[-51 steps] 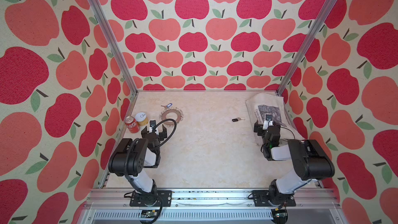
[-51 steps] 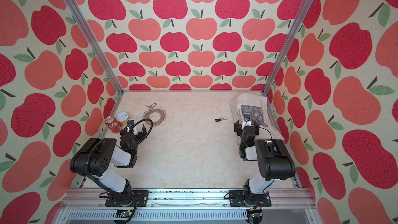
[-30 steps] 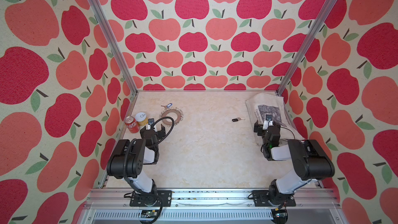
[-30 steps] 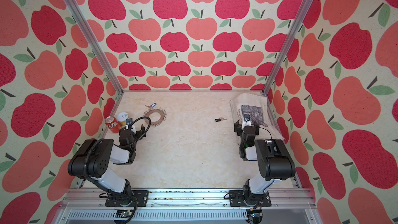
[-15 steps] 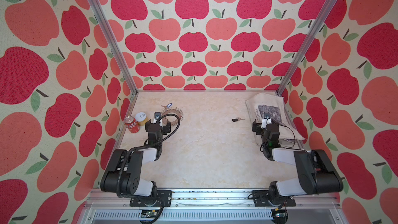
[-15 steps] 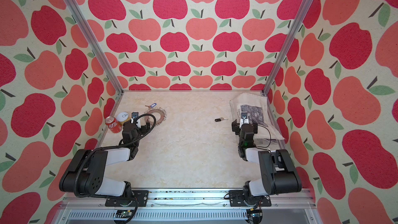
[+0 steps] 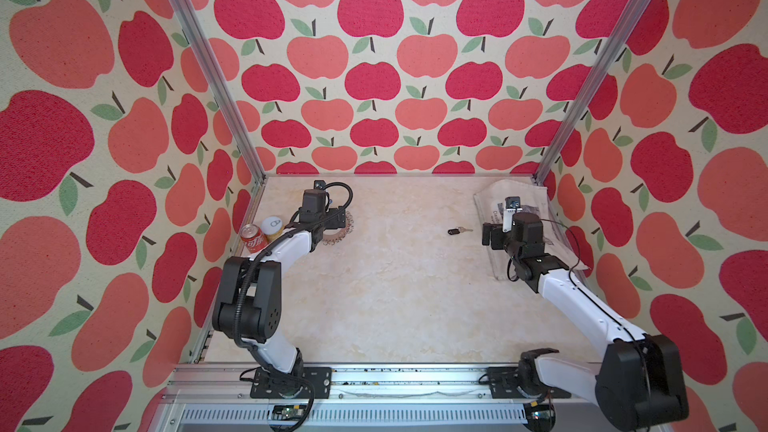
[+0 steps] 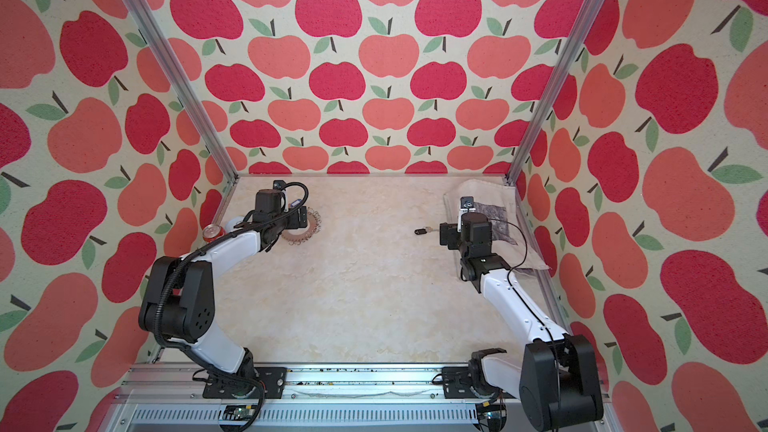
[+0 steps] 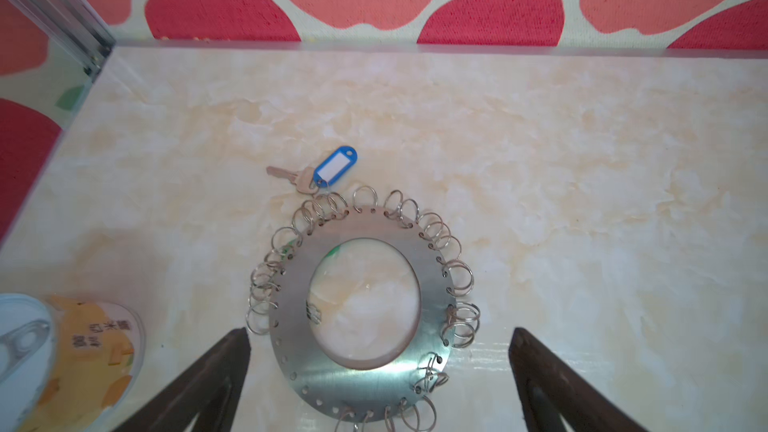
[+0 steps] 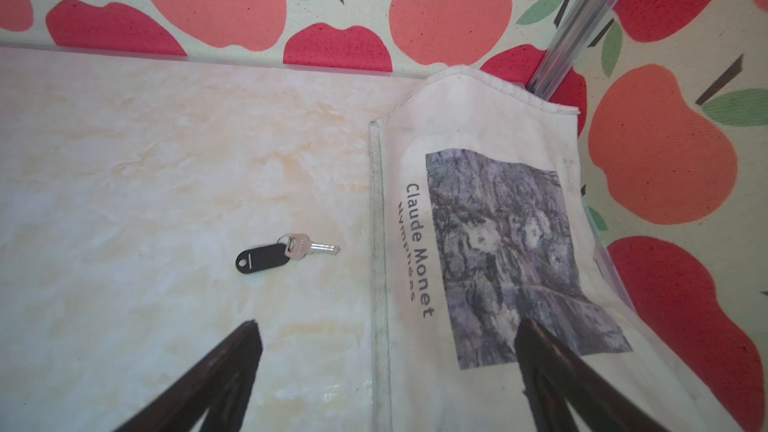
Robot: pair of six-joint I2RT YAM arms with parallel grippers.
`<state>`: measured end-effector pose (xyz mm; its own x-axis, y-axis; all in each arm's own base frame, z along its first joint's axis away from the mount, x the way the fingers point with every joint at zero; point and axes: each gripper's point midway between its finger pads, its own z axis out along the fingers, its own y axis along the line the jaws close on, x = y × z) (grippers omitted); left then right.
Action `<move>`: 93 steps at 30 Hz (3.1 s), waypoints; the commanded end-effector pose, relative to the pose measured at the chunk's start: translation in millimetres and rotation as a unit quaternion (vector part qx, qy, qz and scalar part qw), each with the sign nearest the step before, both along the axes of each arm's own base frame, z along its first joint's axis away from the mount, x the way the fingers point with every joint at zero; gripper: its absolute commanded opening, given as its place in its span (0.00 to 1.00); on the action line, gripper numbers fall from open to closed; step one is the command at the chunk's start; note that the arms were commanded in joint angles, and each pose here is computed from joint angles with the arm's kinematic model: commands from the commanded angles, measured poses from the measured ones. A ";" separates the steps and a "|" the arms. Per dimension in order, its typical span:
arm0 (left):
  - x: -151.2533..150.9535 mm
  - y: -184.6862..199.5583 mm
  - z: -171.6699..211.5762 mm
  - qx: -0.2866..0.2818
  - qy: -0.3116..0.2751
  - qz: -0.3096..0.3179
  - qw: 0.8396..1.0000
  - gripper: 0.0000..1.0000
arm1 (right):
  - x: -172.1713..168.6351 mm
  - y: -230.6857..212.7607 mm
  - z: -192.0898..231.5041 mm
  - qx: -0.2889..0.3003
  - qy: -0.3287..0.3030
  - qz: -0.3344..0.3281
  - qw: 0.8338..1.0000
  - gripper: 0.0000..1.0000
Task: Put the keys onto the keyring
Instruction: 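Move the left gripper toward the metal ring plate while the right gripper lifts, then lower the left gripper and grasp the ring plate's edge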
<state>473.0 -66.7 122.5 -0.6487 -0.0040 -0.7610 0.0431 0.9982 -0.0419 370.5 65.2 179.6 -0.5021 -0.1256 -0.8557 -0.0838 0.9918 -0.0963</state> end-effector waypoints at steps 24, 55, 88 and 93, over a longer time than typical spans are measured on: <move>-16.4 -93.1 -118.7 -0.119 0.295 -0.055 0.947 0.89 | -30.2 41.9 35.6 0.010 0.043 0.063 0.997 0.99; -235.5 -156.1 -48.8 -0.027 0.300 -0.187 0.935 0.76 | -74.6 71.6 41.4 0.035 0.054 0.109 0.992 0.99; -226.3 -212.2 -85.0 0.095 0.291 -0.199 0.931 0.24 | -83.4 66.4 49.2 0.031 0.032 0.113 0.993 0.99; -230.9 -207.7 -88.0 0.098 0.301 -0.195 0.928 0.23 | -84.4 65.8 48.7 0.033 0.030 0.113 0.993 0.99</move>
<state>245.2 -279.9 35.4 -0.8754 0.4138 -0.2501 0.4329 0.9011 -0.0245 288.7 132.6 226.4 -0.5333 -0.1775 -0.8271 -0.3060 0.9520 -0.0070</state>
